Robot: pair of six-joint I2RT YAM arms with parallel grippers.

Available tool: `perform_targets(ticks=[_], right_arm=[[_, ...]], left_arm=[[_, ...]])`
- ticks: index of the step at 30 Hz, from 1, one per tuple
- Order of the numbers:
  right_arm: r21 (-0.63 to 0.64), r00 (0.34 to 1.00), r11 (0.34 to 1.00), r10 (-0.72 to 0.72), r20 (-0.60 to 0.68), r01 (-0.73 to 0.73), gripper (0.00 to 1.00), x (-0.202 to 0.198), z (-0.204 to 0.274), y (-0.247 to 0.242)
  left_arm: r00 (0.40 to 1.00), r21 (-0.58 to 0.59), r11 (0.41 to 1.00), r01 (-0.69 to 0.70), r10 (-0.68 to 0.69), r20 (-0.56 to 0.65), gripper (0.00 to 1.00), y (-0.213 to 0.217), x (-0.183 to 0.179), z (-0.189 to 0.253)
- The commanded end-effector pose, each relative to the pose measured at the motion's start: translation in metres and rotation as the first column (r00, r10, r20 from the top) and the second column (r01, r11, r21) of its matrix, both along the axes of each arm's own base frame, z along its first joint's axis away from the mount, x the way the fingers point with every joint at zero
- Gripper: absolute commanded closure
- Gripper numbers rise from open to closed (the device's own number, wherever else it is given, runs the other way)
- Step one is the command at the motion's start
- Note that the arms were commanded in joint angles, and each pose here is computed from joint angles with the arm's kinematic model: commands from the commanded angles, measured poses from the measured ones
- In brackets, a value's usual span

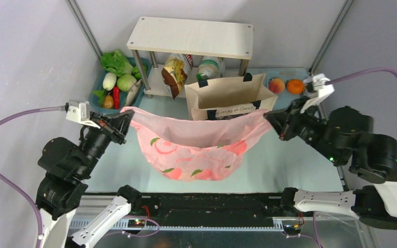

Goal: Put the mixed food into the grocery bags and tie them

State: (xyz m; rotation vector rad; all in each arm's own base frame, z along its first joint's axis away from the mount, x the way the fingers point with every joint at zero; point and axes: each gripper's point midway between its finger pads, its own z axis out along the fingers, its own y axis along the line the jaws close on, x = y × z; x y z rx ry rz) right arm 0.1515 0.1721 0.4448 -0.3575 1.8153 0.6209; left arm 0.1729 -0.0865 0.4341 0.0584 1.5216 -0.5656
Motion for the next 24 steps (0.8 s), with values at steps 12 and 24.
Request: perform_targets(ticks=[12,24], right_arm=[[0.028,0.998,0.998,-0.062,0.018,0.062,1.00,0.032,-0.012,-0.011],[0.036,0.992,0.998,-0.052,-0.112,0.056,1.00,0.058,-0.067,0.002]], left_arm=[[0.962,0.091,0.991,0.099,-0.072,-0.262,0.84,-0.049,0.061,-0.061],[0.969,0.061,0.986,-0.154,0.163,-0.185,0.00,0.000,0.099,0.014]])
